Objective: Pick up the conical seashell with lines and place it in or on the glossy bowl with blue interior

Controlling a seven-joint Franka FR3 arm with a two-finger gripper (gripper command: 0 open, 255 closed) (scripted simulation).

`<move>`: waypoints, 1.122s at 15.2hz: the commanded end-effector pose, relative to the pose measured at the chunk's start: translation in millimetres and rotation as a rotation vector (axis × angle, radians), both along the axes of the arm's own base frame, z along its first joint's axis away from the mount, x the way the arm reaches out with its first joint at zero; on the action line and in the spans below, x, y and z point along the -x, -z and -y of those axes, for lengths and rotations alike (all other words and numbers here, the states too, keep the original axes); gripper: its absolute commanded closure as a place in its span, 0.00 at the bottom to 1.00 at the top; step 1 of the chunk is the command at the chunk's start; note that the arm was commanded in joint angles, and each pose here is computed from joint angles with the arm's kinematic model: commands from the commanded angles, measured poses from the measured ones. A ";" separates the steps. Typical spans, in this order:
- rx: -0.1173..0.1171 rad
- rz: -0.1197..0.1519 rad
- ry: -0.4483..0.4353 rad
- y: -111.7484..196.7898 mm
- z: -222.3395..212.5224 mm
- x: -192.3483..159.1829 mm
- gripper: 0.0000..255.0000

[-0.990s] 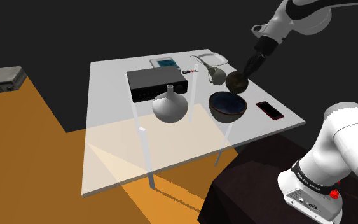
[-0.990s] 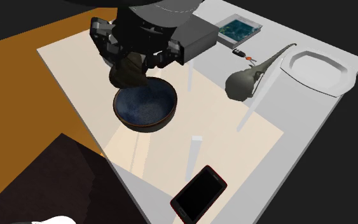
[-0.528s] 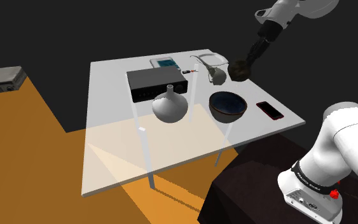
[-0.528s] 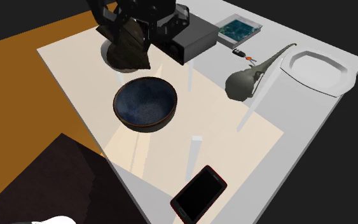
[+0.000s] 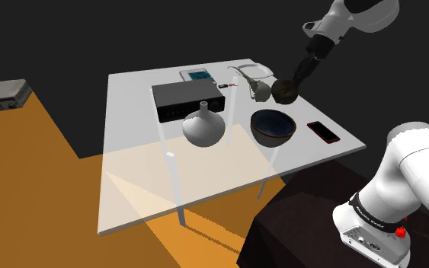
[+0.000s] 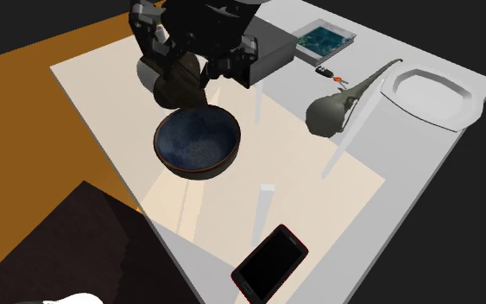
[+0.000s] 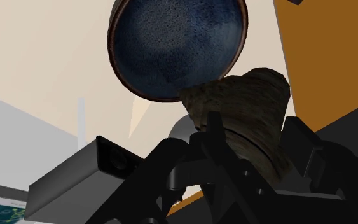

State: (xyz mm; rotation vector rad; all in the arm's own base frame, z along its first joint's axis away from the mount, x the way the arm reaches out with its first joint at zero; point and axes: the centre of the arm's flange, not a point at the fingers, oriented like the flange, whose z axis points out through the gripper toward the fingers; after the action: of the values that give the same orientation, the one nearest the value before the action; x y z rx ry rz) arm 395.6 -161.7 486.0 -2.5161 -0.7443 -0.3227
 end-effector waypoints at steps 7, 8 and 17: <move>0.000 0.001 0.000 41.7 0.4 -0.6 1.00; 0.000 0.001 0.000 47.0 0.4 -0.6 1.00; 0.000 0.001 0.000 75.8 0.4 -0.6 1.00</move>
State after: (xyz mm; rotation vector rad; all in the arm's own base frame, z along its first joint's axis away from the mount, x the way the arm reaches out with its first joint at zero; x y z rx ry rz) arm 396.2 -162.2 410.5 -2.5162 -0.7443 -0.3230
